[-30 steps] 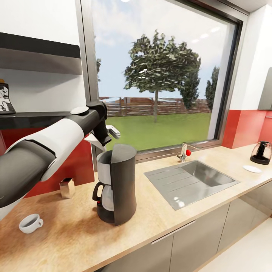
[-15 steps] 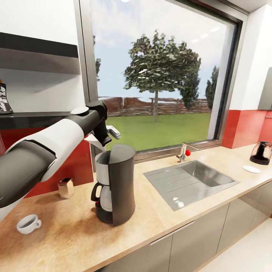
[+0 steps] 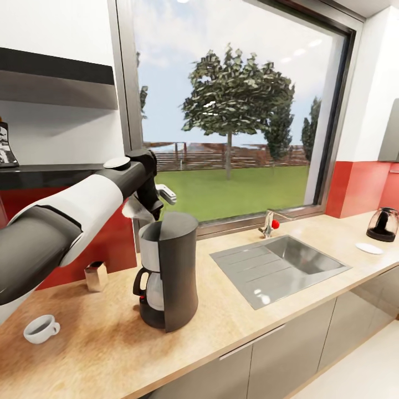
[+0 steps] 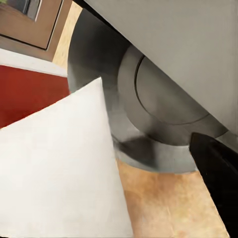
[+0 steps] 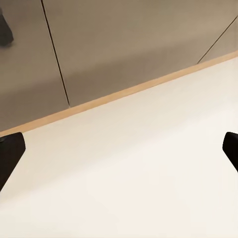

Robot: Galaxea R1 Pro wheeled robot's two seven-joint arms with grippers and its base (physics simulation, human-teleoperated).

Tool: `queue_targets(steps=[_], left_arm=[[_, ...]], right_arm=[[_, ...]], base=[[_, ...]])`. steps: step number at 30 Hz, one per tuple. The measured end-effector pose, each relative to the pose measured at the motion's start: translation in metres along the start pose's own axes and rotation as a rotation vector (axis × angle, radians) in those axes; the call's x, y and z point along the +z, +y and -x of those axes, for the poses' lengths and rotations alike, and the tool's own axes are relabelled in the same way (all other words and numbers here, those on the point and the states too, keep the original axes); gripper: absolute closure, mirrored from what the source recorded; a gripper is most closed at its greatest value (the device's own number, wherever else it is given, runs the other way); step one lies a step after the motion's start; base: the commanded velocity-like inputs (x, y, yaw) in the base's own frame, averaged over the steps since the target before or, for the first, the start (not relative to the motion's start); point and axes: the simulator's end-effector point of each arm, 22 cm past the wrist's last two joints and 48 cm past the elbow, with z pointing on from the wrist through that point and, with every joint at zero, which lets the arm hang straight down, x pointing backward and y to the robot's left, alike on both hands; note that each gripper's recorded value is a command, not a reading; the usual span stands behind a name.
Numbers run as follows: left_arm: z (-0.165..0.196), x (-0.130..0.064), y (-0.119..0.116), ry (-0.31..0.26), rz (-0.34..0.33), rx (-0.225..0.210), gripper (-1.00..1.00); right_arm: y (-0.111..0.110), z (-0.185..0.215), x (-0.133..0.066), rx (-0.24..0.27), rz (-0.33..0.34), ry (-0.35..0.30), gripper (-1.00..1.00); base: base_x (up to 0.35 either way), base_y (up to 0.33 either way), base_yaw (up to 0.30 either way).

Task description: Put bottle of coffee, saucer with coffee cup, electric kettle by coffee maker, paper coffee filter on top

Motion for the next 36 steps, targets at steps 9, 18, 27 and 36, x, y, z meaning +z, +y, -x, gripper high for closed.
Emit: queue_targets(steps=[9,18,27,36], left_arm=[[-0.0003,0.0004,0.0,0.001,0.001,0.001,-1.0],[-0.0005,0.0005,0.0001,0.002,0.001,0.001,-1.0],[-0.0007,0.0005,0.0004,0.002,0.001,0.0,-1.0],[-0.0013,0.0006,0.0016,0.001,0.001,-0.002,-1.0]], right_arm=[[0.0,-0.0001,0.0,0.0,0.0,0.001,-1.0],[0.0,-0.0002,0.0,0.0,0.0,0.001,-1.0],[0.0,-0.0002,0.0,0.0,0.0,0.001,-1.0],[0.0,-0.0001,0.0001,0.0,0.0,0.001,-1.0]], base=[[0.0,0.0,0.0],[0.0,0.0,0.0],[0.0,0.0,0.0],[-0.016,0.0,0.0]])
